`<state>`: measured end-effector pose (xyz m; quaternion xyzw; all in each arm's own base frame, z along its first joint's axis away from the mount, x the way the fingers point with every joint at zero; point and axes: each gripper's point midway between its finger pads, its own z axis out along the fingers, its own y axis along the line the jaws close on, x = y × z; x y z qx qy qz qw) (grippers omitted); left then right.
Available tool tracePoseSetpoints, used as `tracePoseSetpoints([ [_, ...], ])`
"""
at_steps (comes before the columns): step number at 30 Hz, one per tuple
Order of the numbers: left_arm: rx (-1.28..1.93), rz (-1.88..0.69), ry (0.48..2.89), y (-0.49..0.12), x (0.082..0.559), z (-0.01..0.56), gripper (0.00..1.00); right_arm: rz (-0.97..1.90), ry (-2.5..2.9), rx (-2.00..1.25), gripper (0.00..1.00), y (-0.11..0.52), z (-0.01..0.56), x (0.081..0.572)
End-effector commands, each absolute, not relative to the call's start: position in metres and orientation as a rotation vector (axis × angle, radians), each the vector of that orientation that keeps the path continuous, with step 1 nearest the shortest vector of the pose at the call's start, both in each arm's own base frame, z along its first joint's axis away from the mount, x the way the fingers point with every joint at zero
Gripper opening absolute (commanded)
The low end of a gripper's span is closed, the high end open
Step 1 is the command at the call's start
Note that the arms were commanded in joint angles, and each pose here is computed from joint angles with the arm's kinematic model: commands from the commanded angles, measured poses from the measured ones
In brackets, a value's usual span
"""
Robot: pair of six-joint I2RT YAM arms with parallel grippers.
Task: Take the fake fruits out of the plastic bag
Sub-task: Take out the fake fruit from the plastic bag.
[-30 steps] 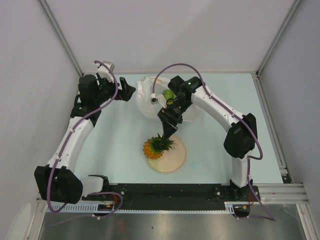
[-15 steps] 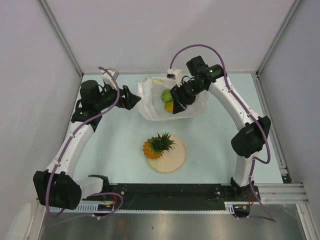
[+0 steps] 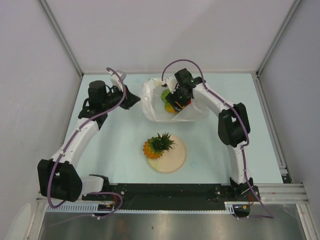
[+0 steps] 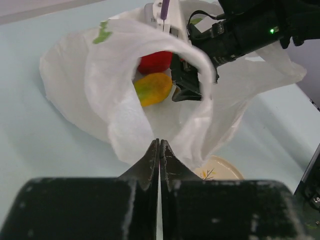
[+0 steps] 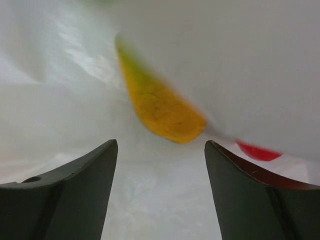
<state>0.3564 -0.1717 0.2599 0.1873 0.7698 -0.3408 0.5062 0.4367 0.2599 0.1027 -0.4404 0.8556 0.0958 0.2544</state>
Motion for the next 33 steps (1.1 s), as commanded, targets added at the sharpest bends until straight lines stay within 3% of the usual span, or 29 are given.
tracePoseSetpoints([
  [1,0.488,-0.841,1.805,-0.177,0.352,0.262,0.0,0.06,2.194,-1.211,0.78,0.245,0.094,0.476],
  [6,0.491,-0.84,1.793,-0.177,0.353,0.268,0.0,-0.005,2.111,-1.307,0.82,0.248,0.076,0.49],
  [16,0.495,-0.839,1.815,-0.177,0.354,0.262,0.0,0.178,2.035,-1.453,0.81,0.276,0.046,0.487],
  [20,0.496,-0.833,1.813,-0.177,0.354,0.264,0.0,0.189,2.038,-1.434,0.65,0.281,0.053,0.493],
  [21,0.495,-0.832,1.811,-0.176,0.355,0.264,0.0,0.19,2.037,-1.416,0.51,0.282,0.06,0.493],
  [23,0.496,-0.831,1.808,-0.176,0.354,0.265,0.0,0.22,2.001,-1.348,0.39,0.284,0.099,0.491],
  [26,0.491,-0.832,1.806,-0.176,0.355,0.265,0.0,0.305,1.969,-1.327,0.35,0.285,0.13,0.467],
  [33,0.463,-0.852,1.81,-0.176,0.359,0.263,0.0,0.515,1.943,-1.329,0.36,0.273,0.203,0.38],
])
